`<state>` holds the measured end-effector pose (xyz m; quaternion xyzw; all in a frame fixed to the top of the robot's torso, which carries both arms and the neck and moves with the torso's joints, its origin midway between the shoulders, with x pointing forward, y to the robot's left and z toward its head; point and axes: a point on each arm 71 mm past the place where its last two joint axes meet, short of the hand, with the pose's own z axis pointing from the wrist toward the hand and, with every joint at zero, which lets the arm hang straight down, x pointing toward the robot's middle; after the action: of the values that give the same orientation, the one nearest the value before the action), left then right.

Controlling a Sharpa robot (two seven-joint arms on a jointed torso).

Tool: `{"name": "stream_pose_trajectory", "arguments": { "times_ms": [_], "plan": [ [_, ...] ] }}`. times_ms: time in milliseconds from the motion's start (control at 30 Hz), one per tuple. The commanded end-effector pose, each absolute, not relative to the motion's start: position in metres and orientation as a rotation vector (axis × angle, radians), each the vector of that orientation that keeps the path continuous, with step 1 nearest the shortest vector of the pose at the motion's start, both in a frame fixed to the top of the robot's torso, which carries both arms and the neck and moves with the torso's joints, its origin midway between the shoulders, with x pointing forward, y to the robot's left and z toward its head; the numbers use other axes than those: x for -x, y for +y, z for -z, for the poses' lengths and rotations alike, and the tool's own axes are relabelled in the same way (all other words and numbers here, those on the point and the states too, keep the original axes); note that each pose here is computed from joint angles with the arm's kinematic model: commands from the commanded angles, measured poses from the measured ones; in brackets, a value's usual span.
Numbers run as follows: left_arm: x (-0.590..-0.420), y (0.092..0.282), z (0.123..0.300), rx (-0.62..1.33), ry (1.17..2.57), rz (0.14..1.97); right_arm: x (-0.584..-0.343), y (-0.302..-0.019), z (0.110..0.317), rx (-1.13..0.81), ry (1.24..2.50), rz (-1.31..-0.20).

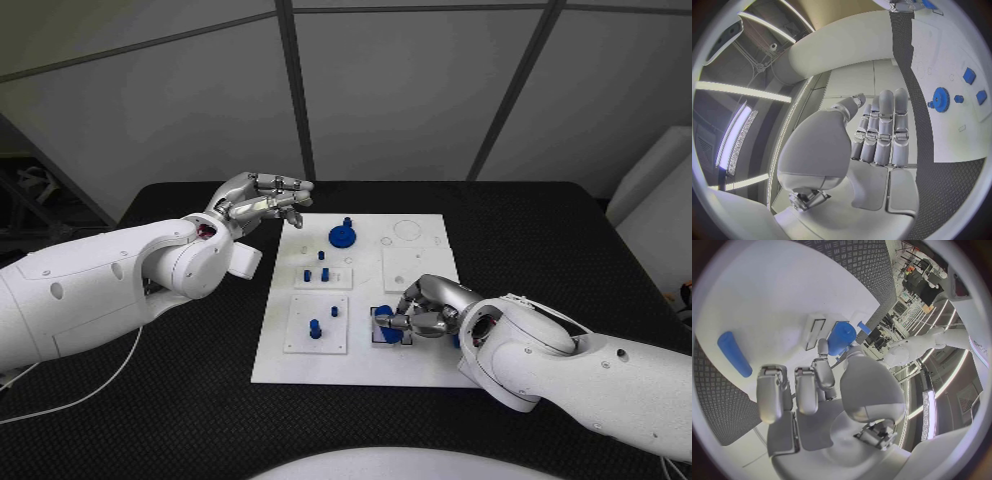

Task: Assemble the parts on the task board

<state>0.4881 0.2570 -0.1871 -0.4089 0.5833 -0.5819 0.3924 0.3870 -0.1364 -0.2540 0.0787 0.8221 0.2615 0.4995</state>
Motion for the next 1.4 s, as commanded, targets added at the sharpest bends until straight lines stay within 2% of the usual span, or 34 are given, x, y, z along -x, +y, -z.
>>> {"name": "stream_pose_trajectory", "arguments": {
  "times_ms": [33,733,1400],
  "plan": [
    [-0.488,0.256,0.186,1.033,1.482,1.492,-0.388,-0.136,0.253,-0.193,1.988,-0.633],
    [-0.487,0.258,0.186,1.035,1.481,1.488,-0.382,-0.138,0.244,-0.193,1.918,-0.697],
    [-0.487,0.259,0.186,1.036,1.479,1.485,-0.378,-0.139,0.245,-0.129,1.963,-0.694]
  ]
}}
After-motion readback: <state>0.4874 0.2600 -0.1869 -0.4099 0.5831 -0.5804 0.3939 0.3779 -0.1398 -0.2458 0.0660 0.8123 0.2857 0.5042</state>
